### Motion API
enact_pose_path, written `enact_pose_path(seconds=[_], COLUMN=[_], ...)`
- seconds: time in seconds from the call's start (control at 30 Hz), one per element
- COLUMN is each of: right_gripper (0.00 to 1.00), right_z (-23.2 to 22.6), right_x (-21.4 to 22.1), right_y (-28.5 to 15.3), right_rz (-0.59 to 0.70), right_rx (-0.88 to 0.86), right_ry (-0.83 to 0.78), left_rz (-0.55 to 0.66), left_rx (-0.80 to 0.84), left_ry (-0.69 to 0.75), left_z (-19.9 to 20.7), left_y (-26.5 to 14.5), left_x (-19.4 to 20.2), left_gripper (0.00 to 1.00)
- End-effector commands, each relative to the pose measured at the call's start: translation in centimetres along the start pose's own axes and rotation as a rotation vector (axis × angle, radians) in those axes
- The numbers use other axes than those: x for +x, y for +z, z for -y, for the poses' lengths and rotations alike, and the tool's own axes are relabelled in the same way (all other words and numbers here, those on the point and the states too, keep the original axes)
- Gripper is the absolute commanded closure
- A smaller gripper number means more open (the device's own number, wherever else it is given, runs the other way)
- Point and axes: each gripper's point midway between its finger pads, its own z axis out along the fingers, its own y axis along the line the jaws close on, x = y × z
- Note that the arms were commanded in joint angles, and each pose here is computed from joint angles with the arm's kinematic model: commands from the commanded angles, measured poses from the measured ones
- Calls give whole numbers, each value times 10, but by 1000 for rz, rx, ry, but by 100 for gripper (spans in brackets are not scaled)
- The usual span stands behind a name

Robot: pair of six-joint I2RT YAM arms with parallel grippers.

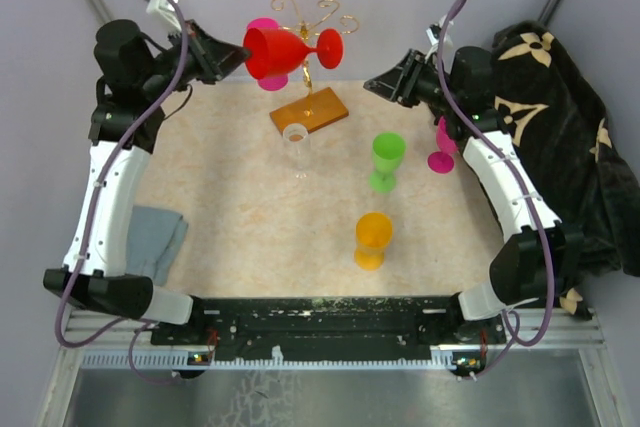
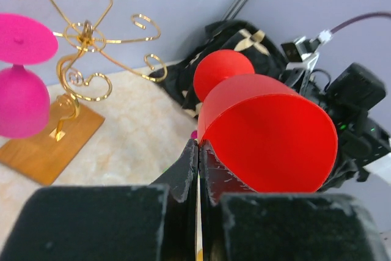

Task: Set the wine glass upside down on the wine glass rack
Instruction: Pick up the wine glass at the center of the board, then turn the wine glass upside down at the wine rack.

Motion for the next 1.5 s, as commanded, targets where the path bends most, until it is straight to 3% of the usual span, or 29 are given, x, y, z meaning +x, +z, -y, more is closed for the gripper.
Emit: enact_pose_path(seconds=[0.0,0.23,0.53,0.77,1.2,1.47], right_gripper=[58,58,58,58,57,57], right_z=[-26,-43,-81,-102,-161,-191], right_x=[-28,-41,-64,-79,-89,-79], right_y=[-6,-5,6,5,-40,-43], right_rz=[82,109,131,148,116,68], right_rx=[-60,-137,-390,-511,-1056,-1151], right_ry=[-84,-91,-43,-47,66,84], left_rz=[91,73,74,73,96,119], left_rx=[230,429,747,838,1021,1108], left_ry=[-74,-192,-298,-308,-420,-488], left_z=[14,13,26,33,35,36], left_y=[-3,2,-1,-7,-16,-21], left_x=[-30,-30,-32,-39,-46,-50], left_gripper=[100,100,100,100,100,100])
